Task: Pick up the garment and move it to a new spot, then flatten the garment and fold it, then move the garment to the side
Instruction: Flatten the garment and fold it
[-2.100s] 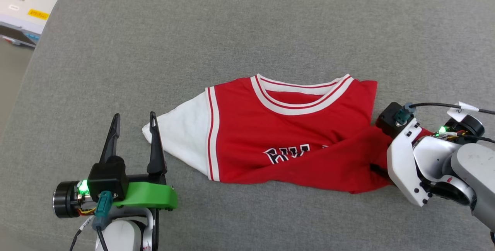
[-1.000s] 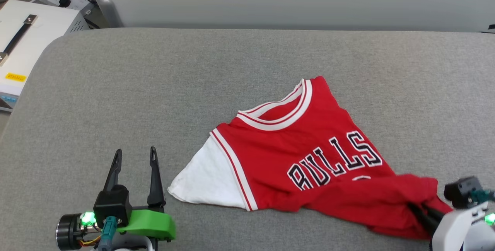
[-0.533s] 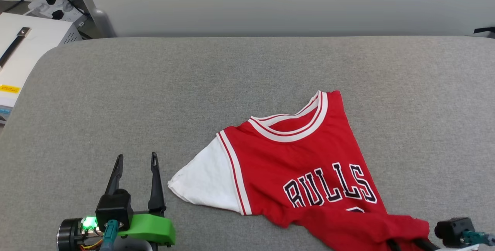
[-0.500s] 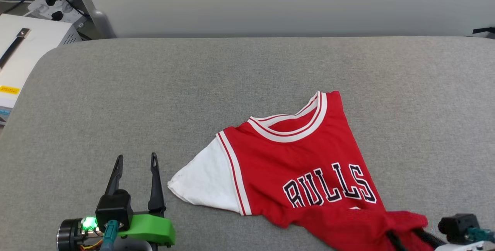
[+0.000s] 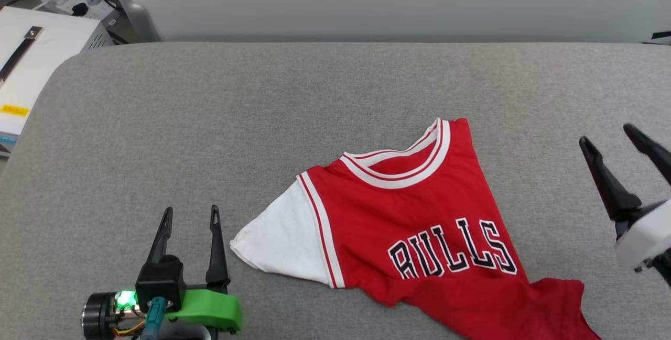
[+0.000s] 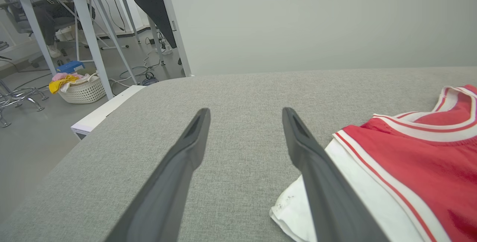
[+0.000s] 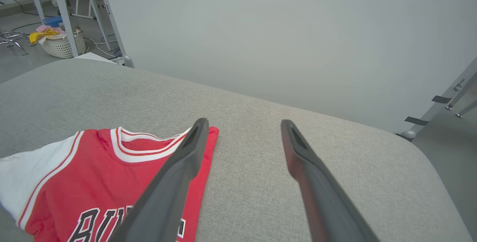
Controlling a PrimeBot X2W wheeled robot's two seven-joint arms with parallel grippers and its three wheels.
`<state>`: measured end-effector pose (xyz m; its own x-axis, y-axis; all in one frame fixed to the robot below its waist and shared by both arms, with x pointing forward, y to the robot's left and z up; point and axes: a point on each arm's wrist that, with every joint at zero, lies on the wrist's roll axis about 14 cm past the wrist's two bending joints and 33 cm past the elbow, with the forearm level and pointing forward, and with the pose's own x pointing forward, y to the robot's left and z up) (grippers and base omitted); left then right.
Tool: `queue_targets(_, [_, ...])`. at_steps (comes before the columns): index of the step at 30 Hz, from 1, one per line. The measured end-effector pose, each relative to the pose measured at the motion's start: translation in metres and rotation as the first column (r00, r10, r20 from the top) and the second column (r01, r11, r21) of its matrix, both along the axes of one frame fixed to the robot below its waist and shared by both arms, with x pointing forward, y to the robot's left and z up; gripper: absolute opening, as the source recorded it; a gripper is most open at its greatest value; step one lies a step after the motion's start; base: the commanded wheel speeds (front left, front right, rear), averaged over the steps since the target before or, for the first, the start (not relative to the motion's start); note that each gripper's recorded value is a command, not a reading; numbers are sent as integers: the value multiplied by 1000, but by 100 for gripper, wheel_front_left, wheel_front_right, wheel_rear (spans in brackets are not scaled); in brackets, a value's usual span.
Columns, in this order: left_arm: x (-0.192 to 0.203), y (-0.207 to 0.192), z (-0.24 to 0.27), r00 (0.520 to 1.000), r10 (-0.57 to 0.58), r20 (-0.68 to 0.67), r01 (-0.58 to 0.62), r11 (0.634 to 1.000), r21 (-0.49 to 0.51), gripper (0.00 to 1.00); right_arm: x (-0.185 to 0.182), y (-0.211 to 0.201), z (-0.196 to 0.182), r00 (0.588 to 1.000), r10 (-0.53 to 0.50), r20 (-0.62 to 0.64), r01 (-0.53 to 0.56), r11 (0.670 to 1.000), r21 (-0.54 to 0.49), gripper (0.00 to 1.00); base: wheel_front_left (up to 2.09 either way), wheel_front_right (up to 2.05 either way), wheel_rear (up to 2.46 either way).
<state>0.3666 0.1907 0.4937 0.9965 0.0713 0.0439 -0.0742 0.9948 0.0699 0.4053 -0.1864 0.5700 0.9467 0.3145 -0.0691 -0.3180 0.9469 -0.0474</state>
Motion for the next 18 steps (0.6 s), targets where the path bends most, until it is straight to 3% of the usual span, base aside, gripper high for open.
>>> queue_targets(2, [2,0,-2,1000,-1,-5,1,1000,0,100,13,8,5,999,40,-15,-40,999,-29,100,0,0,0])
queue_targets(5, [11,-1,-1,1000,-2,0,2,1000,1,100,37,27,-9,980,130,-149,-142,987,-73,100,0,0,0])
queue_targets(8, [17,0,-1,1000,-3,2,3,1000,2,100,47,36,-37,934,170,-314,-217,969,-120,100,0,0,0])
queue_targets(14, [28,1,-4,1000,-1,-4,1,1000,6,100,61,51,-93,790,187,-584,-328,934,-145,100,0,0,0])
queue_targets(18, [34,4,-9,1000,4,-16,-4,1000,11,100,66,57,-130,697,160,-699,-383,907,-174,100,0,0,0])
